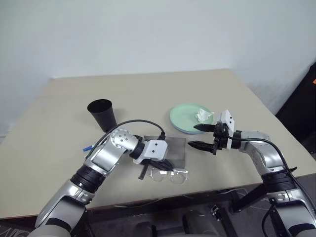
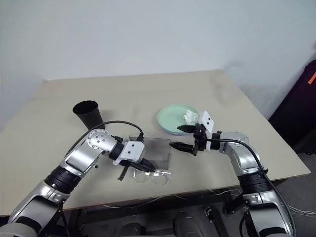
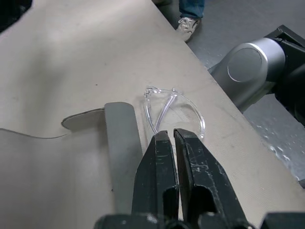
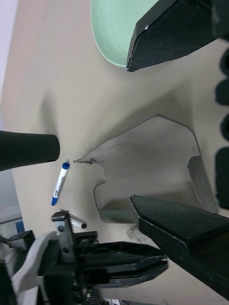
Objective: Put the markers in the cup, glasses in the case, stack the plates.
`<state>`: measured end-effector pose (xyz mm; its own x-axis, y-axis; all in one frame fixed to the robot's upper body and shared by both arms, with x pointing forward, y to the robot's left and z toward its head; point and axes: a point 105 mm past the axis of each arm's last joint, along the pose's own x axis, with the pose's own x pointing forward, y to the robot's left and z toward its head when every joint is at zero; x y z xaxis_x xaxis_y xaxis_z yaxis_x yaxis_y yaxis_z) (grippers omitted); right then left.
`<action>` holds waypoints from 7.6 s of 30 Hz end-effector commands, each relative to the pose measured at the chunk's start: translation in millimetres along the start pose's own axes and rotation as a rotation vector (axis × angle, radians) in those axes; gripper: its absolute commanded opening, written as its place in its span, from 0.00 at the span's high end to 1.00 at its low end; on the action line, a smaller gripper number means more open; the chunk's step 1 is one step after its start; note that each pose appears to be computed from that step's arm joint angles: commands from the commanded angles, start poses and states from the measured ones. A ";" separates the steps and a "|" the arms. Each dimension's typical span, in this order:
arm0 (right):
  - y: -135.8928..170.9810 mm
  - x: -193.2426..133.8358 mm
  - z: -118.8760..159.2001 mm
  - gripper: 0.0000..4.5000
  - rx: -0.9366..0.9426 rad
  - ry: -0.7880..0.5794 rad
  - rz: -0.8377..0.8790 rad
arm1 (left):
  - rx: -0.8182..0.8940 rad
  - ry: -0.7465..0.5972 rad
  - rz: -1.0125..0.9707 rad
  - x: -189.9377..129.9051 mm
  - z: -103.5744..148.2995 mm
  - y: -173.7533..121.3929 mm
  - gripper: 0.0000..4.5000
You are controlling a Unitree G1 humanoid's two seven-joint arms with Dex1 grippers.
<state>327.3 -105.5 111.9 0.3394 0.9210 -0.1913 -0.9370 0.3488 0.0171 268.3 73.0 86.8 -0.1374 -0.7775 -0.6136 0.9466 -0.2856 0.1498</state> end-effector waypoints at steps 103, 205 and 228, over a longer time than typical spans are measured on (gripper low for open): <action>-12.7 -24.7 13.1 0.00 -0.034 -0.024 -0.064 | 0.258 0.338 0.189 -18.5 -23.1 69.5 0.99; 18.9 3.6 13.0 0.00 -0.020 -0.062 0.033 | 0.091 0.635 -0.121 -141.1 -118.5 -6.6 0.19; 15.8 4.7 13.6 0.00 -0.030 -0.053 0.027 | 0.055 0.403 0.083 -139.7 -85.8 22.4 0.99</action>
<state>311.5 -92.7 109.5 0.3071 0.9367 -0.1684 -0.9466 0.3189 0.0478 323.5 236.7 85.1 0.0146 -0.4333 -0.9011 0.9438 -0.2917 0.1556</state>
